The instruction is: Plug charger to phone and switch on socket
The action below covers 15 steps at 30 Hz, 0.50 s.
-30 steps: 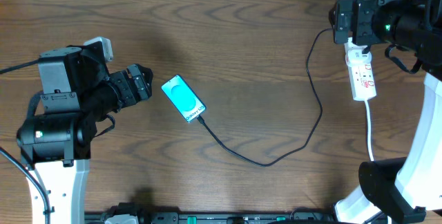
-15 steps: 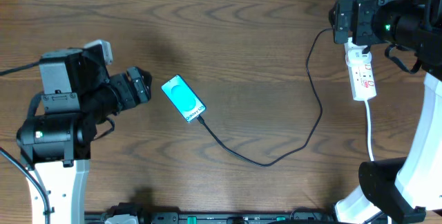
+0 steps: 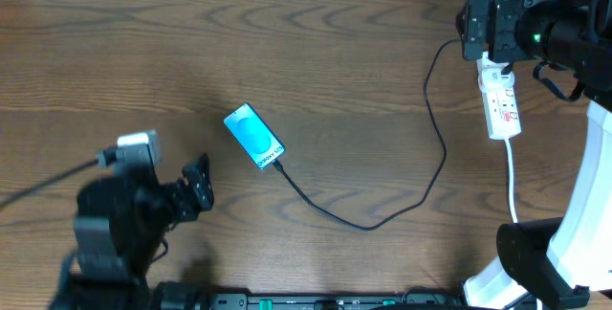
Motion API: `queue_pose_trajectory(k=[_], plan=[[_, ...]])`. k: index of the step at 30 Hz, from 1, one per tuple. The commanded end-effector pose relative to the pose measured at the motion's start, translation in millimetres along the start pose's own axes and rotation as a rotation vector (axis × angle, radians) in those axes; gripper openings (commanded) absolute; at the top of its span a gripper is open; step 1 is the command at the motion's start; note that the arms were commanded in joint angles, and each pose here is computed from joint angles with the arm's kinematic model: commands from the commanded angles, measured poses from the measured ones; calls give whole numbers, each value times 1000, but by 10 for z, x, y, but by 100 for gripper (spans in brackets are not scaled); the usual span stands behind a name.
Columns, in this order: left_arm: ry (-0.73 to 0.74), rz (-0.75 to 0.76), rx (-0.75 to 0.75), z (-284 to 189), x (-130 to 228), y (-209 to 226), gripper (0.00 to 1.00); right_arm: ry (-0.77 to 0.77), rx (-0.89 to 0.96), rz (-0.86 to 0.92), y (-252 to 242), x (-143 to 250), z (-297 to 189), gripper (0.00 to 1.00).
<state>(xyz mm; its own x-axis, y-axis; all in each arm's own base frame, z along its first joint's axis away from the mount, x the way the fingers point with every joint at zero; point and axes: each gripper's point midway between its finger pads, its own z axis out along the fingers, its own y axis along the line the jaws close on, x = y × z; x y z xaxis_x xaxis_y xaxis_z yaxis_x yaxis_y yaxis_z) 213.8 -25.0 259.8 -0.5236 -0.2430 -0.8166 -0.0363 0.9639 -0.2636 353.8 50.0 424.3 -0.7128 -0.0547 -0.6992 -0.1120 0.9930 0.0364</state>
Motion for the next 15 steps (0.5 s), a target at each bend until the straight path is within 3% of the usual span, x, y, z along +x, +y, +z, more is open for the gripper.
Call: queue_pose_trajectory(k=[1,10,15], plan=[[-118,18,33,43,95,31,90,1,3,5,10,6,-2,99],[-626,35,179,109,-174,-7,90,1,3,5,10,6,-2,99],[-723,34,162,192,-89,127,90,1,2,5,11,6,-2,99]])
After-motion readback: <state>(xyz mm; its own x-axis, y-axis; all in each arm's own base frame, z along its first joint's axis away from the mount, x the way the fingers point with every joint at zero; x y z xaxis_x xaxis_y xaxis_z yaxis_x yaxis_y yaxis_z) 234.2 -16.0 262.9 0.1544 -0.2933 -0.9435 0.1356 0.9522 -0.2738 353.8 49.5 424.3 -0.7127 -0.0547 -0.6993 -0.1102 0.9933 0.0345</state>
